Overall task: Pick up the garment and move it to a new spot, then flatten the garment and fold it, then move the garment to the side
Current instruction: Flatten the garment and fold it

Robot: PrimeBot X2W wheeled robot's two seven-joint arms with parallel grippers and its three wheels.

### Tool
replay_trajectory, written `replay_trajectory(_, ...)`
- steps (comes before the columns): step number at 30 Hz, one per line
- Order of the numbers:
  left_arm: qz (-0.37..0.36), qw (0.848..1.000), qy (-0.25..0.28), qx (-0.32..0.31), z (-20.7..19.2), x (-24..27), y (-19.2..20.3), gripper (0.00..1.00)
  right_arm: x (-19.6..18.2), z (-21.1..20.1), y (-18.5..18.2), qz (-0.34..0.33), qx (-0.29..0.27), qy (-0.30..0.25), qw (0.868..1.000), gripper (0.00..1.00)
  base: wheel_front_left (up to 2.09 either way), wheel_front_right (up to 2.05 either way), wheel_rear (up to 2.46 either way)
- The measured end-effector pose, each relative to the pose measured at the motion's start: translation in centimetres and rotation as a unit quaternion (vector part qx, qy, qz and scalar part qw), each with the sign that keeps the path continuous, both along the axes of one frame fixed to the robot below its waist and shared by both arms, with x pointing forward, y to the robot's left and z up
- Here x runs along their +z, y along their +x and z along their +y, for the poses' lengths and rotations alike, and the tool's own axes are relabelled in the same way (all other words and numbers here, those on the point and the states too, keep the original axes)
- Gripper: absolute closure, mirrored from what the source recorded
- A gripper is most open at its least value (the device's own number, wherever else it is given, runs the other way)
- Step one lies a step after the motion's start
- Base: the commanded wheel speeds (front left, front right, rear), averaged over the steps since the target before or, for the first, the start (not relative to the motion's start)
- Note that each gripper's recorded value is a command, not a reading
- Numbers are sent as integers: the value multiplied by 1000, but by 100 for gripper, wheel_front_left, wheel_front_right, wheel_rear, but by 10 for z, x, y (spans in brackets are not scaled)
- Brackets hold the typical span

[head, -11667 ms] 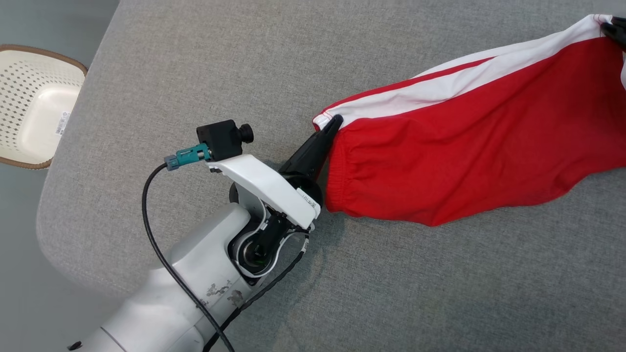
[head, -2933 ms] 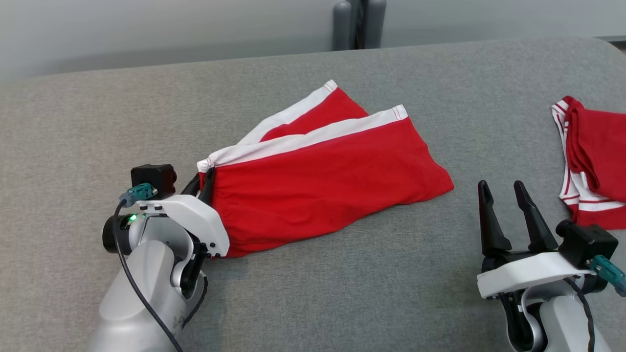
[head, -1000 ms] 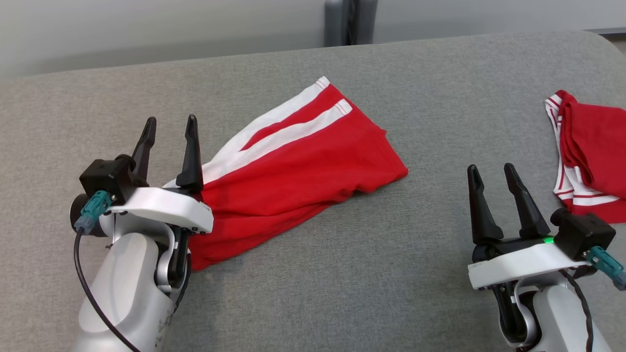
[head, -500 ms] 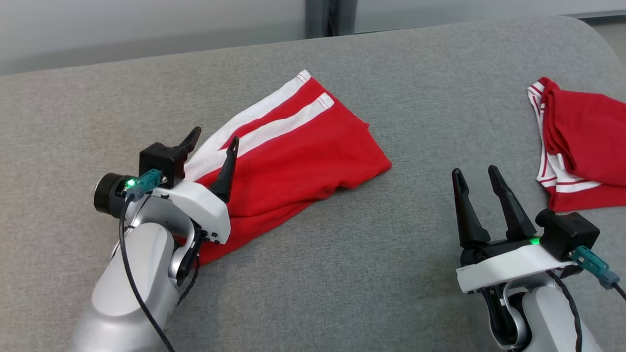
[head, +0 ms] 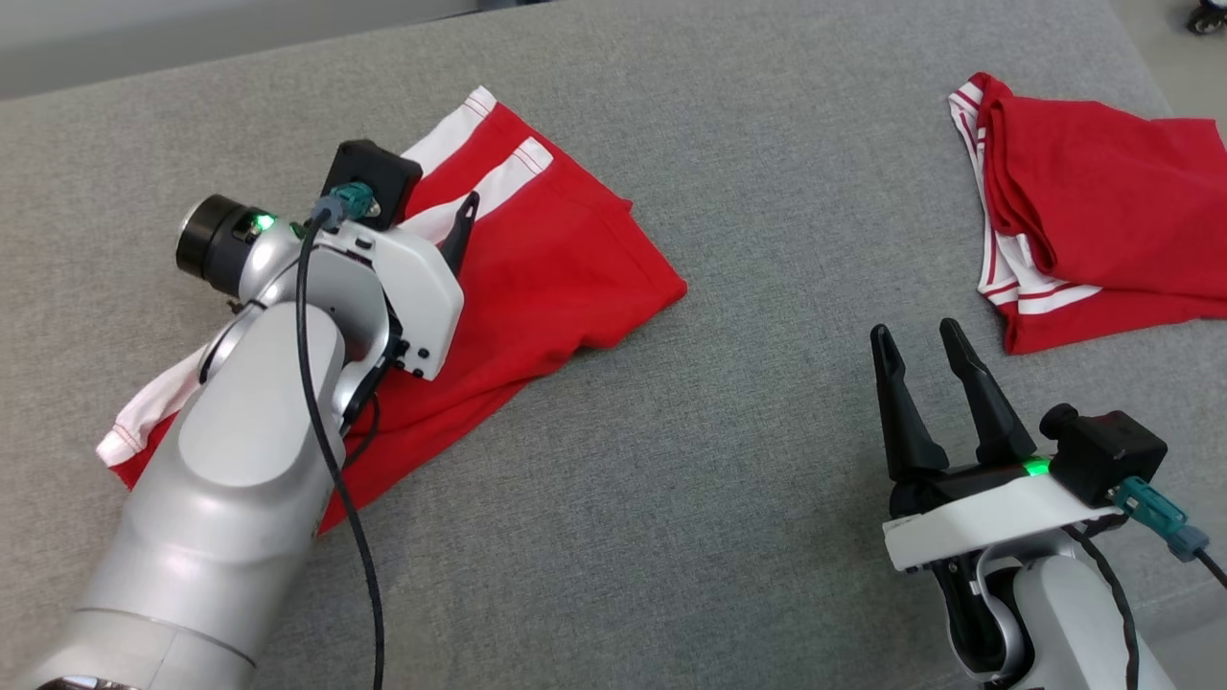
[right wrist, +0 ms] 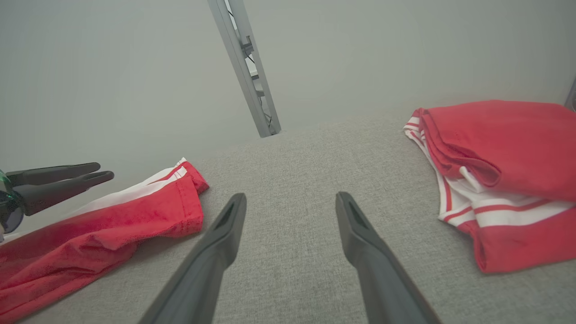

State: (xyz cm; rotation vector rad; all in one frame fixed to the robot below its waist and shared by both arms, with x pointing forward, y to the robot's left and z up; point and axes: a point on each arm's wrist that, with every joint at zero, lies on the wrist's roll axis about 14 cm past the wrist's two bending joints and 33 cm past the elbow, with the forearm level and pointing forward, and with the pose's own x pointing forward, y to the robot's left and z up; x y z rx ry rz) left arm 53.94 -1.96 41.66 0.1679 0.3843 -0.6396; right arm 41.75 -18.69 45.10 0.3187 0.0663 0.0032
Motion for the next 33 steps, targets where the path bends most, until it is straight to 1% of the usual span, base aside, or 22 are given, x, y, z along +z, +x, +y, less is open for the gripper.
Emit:
replay_trajectory(2,5,1000,8,-7,-7,-2,8,0,-2,-3,2,3,-3,-2,1000,0,0,0,0)
replay_trajectory(6,38,998,48,-31,-15,-25,8,0,-9,-8,2,12,-10,-1,1000,0,0,0,0)
replay_trajectory(9,42,996,57,-46,-25,-28,16,0,-13,-14,0,19,-19,-1,1000,0,0,0,0)
replay_trajectory(12,54,995,68,-54,-28,-37,14,0,-15,-16,0,22,-23,-2,1000,0,0,0,0)
replay_trajectory(17,58,994,77,-59,-29,-41,16,0,-16,-18,0,24,-25,-3,999,0,0,0,0)
replay_trajectory(31,44,994,69,-71,-34,-39,14,0,-19,-16,3,27,-22,0,999,0,0,0,0)
replay_trajectory(32,45,994,70,-72,-34,-40,13,12,-19,-16,3,27,-22,0,999,0,0,0,0)
replay_trajectory(33,45,994,70,-72,-34,-40,13,40,-19,-16,3,27,-22,0,999,0,0,0,0)
